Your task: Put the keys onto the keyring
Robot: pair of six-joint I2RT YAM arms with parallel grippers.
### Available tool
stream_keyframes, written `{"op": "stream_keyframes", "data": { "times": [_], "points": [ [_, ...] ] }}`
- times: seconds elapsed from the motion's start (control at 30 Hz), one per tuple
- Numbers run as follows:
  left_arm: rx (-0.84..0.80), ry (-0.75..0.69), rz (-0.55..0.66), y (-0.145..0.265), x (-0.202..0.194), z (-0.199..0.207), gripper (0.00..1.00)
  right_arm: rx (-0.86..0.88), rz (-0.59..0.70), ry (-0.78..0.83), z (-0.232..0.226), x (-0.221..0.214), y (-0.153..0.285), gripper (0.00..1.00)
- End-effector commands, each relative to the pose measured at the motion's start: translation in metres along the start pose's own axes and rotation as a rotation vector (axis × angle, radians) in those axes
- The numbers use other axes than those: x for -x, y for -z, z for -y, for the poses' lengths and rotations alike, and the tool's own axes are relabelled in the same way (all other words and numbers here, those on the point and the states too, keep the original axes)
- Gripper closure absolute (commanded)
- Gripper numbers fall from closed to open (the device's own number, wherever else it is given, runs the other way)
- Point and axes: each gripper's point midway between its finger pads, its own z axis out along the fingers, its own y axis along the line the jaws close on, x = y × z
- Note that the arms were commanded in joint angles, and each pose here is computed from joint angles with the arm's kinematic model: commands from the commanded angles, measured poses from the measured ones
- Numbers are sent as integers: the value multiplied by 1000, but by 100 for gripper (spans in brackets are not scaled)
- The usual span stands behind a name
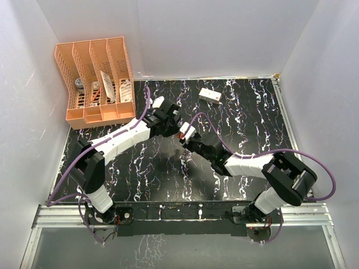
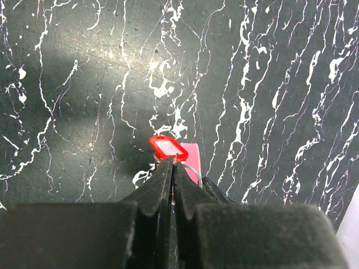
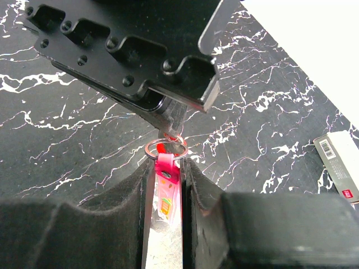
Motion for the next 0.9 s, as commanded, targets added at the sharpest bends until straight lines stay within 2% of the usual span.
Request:
{"op": "stream_keyframes", "data": {
  "times": [0.0, 0.87],
  "points": [
    [-16, -2, 13, 8, 7, 10, 100, -40, 104, -11, 11, 34, -8, 100],
    [-2, -5, -1, 5, 2, 5, 100, -103, 109, -14, 22, 34, -4, 100]
  ]
}}
